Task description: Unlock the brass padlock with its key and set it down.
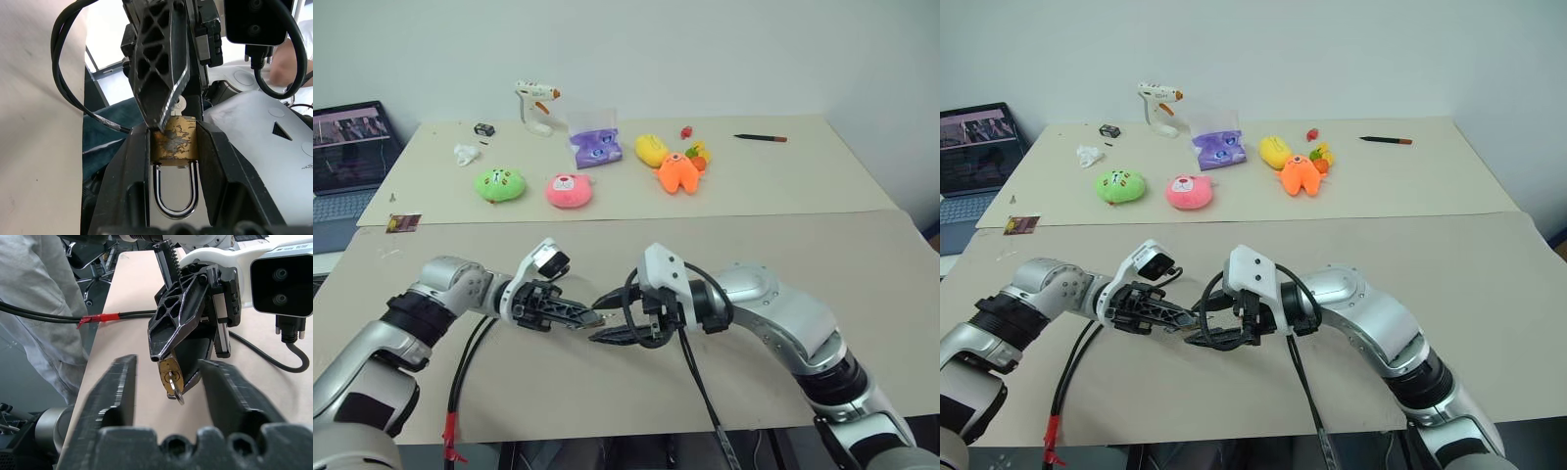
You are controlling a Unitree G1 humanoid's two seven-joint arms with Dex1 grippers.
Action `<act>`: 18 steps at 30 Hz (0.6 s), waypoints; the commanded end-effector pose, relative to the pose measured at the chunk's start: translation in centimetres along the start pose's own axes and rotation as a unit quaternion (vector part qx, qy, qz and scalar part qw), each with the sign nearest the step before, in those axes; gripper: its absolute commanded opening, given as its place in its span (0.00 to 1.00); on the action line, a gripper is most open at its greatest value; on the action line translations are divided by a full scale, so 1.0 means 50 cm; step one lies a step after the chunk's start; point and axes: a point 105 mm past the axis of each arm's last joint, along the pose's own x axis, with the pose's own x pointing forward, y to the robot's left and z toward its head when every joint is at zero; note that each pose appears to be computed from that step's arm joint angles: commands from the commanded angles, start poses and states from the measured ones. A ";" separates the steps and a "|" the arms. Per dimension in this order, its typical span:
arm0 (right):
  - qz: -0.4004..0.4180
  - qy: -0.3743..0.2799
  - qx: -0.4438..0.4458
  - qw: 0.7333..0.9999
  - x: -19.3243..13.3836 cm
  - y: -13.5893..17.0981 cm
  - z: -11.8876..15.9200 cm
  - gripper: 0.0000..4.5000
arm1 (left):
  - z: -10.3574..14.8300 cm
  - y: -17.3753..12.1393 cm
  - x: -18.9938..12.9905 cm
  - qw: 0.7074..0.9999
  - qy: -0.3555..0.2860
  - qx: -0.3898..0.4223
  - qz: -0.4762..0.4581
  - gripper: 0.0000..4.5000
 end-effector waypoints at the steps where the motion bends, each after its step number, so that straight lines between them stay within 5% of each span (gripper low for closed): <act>1: 0.007 -0.012 -0.026 1.000 0.004 0.004 0.020 0.18 | 0.019 -0.020 -0.005 1.000 -0.004 0.026 -0.004 0.18; 3: 0.008 -0.012 -0.024 1.000 0.004 0.005 0.019 0.05 | 0.020 -0.021 -0.004 1.000 -0.004 0.027 -0.005 0.18; 12: 0.004 -0.011 -0.025 1.000 0.002 0.002 0.018 0.03 | 0.025 -0.024 -0.005 0.999 0.000 0.050 0.000 0.18; 13: 0.003 -0.011 -0.025 1.000 0.002 0.001 0.018 0.03 | 0.026 -0.024 -0.005 0.999 -0.001 0.050 0.001 0.36; 15: 0.004 -0.011 -0.024 1.000 0.002 0.001 0.018 0.03 | 0.029 -0.029 -0.007 0.999 -0.007 0.049 -0.004 0.45; 18: 0.004 -0.011 -0.023 1.000 0.001 0.000 0.017 0.03 | 0.031 -0.034 -0.010 0.999 -0.012 0.048 -0.004 0.73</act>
